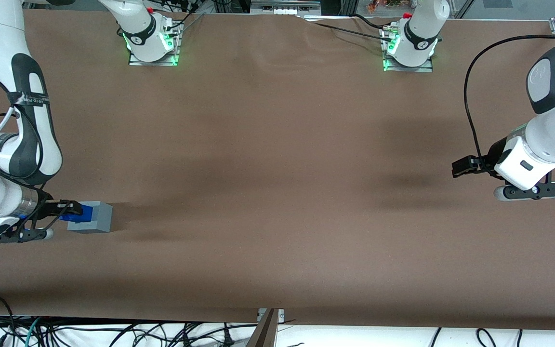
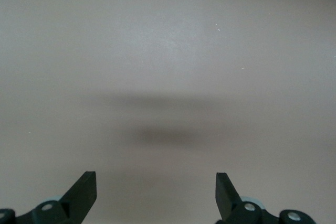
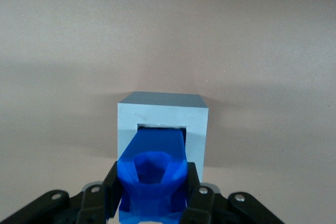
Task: Insert blue part into gray base with right arm
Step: 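Lower the blue part into the gray base's square opening, then open the right gripper to release the blue part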
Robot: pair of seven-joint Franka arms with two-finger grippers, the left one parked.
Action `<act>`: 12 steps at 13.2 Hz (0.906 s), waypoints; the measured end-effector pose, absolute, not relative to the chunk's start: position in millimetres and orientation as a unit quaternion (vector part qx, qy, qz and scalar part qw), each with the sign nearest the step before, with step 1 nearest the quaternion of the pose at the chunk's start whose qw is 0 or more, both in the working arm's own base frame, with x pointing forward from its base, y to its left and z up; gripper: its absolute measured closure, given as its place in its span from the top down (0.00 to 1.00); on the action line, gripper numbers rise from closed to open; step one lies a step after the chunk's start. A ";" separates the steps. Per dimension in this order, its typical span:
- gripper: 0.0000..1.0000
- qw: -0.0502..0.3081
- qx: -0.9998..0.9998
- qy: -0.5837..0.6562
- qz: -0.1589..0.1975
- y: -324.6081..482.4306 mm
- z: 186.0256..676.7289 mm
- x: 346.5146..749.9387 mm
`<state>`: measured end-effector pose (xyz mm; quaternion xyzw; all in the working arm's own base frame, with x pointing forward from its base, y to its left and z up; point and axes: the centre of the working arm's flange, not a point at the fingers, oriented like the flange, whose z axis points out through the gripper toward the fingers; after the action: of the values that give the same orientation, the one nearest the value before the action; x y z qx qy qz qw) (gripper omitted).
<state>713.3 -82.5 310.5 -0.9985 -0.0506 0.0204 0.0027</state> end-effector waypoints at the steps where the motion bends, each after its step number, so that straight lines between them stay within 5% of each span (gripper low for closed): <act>1: 0.50 0.003 -0.999 -0.051 0.021 -82.5 310.4 713.3; 12: 0.50 0.007 -0.999 -0.046 0.019 -87.2 310.3 713.0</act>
<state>713.0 -87.2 310.3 -0.9988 -0.0455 0.0187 0.0069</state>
